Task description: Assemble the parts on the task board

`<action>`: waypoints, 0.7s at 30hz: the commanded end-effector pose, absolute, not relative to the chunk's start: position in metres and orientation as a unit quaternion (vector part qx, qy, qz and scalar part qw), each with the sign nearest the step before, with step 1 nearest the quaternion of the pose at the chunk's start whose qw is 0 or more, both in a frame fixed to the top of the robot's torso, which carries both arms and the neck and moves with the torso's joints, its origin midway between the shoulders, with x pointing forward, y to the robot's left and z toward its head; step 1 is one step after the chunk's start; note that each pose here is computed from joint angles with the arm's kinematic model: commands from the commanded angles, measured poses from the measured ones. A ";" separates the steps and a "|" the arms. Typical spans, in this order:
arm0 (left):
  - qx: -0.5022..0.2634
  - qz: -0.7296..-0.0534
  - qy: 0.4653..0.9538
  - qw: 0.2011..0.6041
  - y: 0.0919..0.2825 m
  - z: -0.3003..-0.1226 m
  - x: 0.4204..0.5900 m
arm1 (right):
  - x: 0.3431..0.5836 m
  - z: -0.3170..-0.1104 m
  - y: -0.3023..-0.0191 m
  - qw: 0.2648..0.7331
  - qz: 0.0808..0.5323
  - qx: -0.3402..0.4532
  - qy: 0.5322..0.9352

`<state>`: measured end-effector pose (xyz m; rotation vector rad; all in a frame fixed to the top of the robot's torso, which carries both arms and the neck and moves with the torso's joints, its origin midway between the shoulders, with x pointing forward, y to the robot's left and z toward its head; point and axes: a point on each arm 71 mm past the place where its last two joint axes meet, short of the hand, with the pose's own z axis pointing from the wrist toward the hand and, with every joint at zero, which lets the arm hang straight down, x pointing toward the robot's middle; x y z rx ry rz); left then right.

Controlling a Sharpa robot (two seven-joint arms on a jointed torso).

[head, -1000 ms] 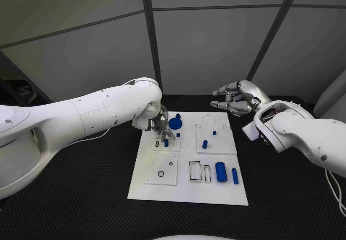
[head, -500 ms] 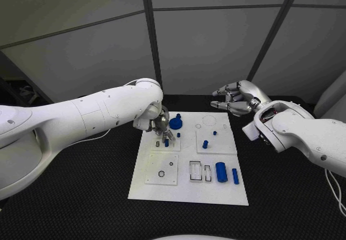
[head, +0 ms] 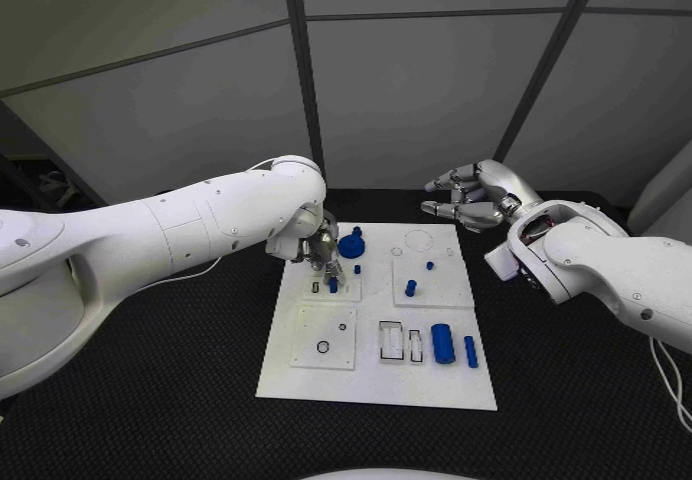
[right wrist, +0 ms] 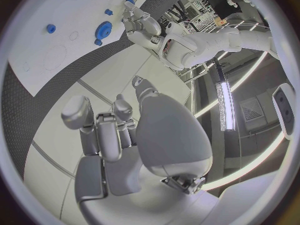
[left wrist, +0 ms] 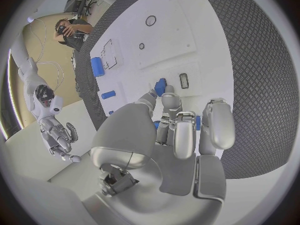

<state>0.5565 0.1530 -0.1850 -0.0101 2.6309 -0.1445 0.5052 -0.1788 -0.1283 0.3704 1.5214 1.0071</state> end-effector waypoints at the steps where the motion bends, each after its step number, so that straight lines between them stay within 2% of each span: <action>1: -0.002 -0.058 0.966 0.252 0.151 -0.184 0.557 | 0.505 -0.127 -0.178 0.597 0.435 0.155 0.656; 12: -0.030 -0.085 0.964 0.251 0.151 -0.184 0.556 | 0.507 -0.128 -0.179 0.597 0.433 0.157 0.657; 21: -0.076 -0.114 0.953 0.269 0.164 -0.181 0.551 | 0.508 -0.129 -0.184 0.600 0.428 0.160 0.657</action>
